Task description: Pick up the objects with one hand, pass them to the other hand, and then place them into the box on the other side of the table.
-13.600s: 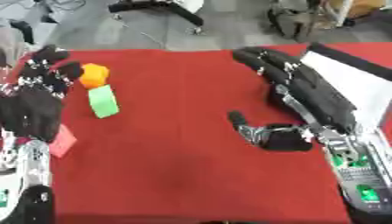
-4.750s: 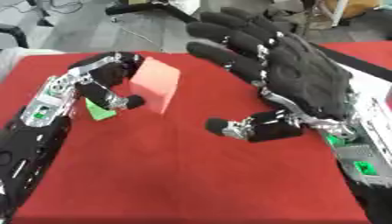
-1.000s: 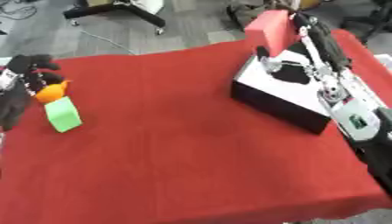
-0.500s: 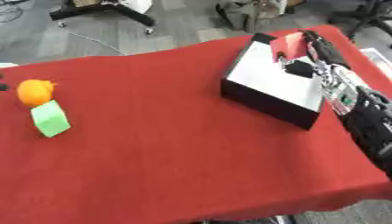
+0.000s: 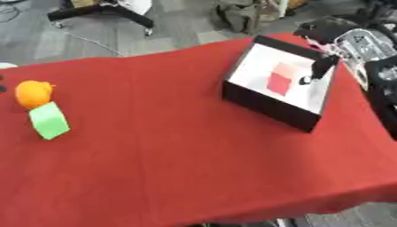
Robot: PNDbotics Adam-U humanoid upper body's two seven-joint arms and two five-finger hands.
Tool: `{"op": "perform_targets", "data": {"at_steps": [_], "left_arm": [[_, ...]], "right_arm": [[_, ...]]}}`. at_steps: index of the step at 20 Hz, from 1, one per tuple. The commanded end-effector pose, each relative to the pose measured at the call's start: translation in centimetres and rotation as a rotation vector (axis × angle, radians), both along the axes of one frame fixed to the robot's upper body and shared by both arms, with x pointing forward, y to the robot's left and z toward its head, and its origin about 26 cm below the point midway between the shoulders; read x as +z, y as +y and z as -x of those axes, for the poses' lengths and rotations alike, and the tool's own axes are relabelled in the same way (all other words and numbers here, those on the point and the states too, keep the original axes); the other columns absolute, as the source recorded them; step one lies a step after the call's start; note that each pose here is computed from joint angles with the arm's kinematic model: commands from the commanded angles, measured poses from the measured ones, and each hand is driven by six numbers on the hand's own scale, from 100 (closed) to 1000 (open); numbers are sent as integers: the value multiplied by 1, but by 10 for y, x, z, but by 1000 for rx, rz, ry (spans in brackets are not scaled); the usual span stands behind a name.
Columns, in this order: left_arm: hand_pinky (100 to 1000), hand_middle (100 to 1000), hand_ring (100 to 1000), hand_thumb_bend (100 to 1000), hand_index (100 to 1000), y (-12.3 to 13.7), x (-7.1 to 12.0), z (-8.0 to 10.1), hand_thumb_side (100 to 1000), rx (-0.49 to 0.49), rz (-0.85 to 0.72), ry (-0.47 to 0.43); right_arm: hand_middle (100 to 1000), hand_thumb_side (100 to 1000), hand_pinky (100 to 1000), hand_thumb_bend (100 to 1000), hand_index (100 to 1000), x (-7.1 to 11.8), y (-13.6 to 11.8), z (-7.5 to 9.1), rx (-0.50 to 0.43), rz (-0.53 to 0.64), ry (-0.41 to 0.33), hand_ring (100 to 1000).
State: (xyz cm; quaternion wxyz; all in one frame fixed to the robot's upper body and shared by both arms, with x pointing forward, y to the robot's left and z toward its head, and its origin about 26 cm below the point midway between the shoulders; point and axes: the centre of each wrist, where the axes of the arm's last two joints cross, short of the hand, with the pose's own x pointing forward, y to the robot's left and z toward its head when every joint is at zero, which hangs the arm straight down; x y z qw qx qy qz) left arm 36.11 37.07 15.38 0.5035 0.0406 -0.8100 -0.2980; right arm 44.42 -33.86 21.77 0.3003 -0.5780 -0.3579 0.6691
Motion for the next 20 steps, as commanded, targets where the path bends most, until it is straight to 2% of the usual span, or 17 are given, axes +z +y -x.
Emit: {"op": "perform_targets", "data": {"at_steps": [1,3,4,5,6,8,10,12,13,14,17,20], "left_arm": [[803,667,647,476,812,15,28,-5,626,47,-146,-66],[793,685,666,503,823,22,41,-13,603,89,-296,-104],[790,689,671,512,826,25,46,-17,590,107,-370,-118],[785,697,680,524,832,28,50,-23,565,122,-464,-126],[777,705,688,542,840,31,53,-30,536,133,-561,-126],[767,715,697,567,851,39,54,-44,513,142,-735,-95],[759,718,704,592,855,46,52,-55,470,153,-890,-63],[759,718,704,592,855,50,46,-61,470,165,-971,-60],[748,714,704,628,852,53,39,-66,423,162,-1033,-5],[746,711,703,629,849,54,32,-71,392,155,-1088,50],[742,709,701,624,847,55,17,-80,351,124,-1188,141],[738,706,697,601,844,53,6,-84,327,111,-1218,182]], "right_arm": [[968,244,1000,594,993,43,16,25,156,-16,-266,1000],[944,159,1000,550,984,48,45,49,301,-89,-430,981],[940,147,998,536,983,48,58,60,362,-126,-483,976],[933,334,988,543,981,47,74,72,433,-175,-529,966],[918,131,980,451,980,45,88,84,499,-226,-567,958],[894,138,965,383,966,40,113,106,619,-332,-614,937],[885,139,961,354,960,34,130,122,716,-412,-622,928],[885,139,961,354,960,33,136,128,753,-444,-620,928],[869,162,946,265,963,24,145,132,792,-492,-593,914],[865,169,942,241,965,16,152,135,825,-539,-564,911],[861,181,938,204,969,2,163,137,861,-614,-507,907],[860,186,936,185,969,-2,163,136,855,-634,-495,906]]}}
